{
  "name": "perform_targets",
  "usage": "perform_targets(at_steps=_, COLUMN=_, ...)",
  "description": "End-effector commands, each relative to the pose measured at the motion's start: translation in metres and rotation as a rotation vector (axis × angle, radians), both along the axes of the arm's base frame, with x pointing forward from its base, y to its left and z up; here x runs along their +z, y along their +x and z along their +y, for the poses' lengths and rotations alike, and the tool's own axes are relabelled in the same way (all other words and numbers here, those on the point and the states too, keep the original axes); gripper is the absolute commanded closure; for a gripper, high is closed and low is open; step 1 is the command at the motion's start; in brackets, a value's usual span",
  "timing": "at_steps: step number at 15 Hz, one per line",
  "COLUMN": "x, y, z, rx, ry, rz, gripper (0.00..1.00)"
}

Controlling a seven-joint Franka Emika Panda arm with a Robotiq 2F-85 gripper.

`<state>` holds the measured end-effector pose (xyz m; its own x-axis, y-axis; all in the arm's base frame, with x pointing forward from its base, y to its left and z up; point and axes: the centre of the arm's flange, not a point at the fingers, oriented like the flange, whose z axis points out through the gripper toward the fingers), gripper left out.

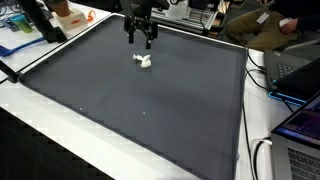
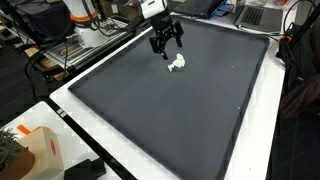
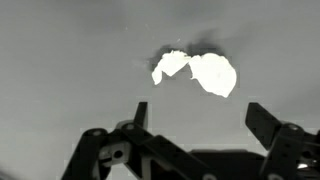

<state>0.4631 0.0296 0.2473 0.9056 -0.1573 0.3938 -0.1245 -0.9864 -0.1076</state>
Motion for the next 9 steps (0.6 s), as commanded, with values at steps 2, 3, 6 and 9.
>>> perform_targets(at_steps=2, x=0.012, y=0.008, z=-0.016, rx=-0.005, ry=0.002, rz=0.062, gripper=0.00)
perform_targets(at_steps=3, x=0.014, y=0.010, z=-0.018, rx=-0.005, ry=0.001, rz=0.072, gripper=0.00)
perform_targets(at_steps=6, x=0.020, y=0.018, z=-0.024, rx=-0.011, ry=-0.003, rz=0.102, gripper=0.00)
perform_targets(at_steps=9, x=0.010, y=0.021, z=-0.017, rx=-0.030, ry=-0.005, rz=0.076, gripper=0.00)
